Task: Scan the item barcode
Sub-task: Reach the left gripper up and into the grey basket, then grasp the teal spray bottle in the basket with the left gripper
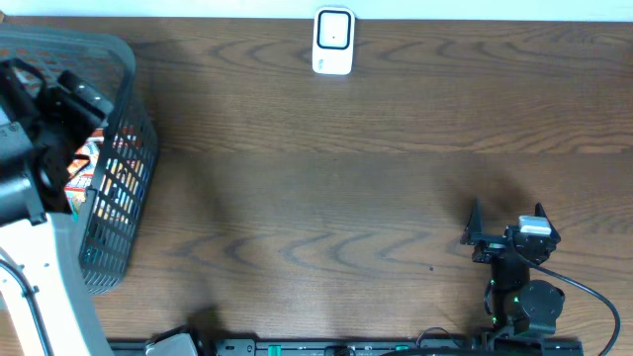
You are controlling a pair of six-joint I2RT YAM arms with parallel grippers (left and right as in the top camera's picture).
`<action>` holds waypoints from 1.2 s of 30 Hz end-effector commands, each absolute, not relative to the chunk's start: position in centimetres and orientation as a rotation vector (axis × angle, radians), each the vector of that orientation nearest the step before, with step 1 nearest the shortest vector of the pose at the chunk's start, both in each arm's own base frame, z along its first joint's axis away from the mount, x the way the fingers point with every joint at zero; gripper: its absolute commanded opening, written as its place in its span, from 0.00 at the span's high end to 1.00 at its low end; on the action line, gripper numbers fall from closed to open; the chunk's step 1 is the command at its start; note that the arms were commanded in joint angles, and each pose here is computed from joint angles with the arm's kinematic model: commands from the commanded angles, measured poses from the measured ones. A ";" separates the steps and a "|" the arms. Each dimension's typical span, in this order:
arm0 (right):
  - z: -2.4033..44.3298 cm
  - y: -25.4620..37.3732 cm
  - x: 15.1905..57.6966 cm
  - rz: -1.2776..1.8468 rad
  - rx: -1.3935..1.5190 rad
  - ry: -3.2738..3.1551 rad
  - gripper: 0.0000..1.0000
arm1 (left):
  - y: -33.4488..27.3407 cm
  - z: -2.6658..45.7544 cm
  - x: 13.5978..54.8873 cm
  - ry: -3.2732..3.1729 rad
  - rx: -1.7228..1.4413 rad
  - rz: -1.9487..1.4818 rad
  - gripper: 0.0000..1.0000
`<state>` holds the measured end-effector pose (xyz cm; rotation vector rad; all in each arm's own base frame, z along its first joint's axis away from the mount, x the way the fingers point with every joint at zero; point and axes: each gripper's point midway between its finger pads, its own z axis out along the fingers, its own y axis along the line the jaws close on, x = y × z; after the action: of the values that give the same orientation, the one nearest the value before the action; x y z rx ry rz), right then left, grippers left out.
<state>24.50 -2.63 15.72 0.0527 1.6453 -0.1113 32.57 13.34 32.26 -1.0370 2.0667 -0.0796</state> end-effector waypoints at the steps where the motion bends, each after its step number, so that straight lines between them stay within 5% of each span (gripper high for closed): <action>1: 15.6 -2.7 24.5 -0.125 0.046 1.647 0.01 | 17.0 32.2 30.7 1.995 -1.191 0.062 0.02; 15: 15.6 -2.7 24.5 -0.125 0.046 1.647 0.01 | 20.0 26.3 18.8 1.712 -2.102 0.129 0.02; 36: 15.6 -2.7 24.5 -0.125 0.046 1.647 0.01 | 23.0 16.7 19.4 1.837 -2.343 0.310 0.02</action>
<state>24.50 -2.63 15.72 0.0527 1.6453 -0.1113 19.75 22.32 17.53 -2.3067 1.8490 0.2575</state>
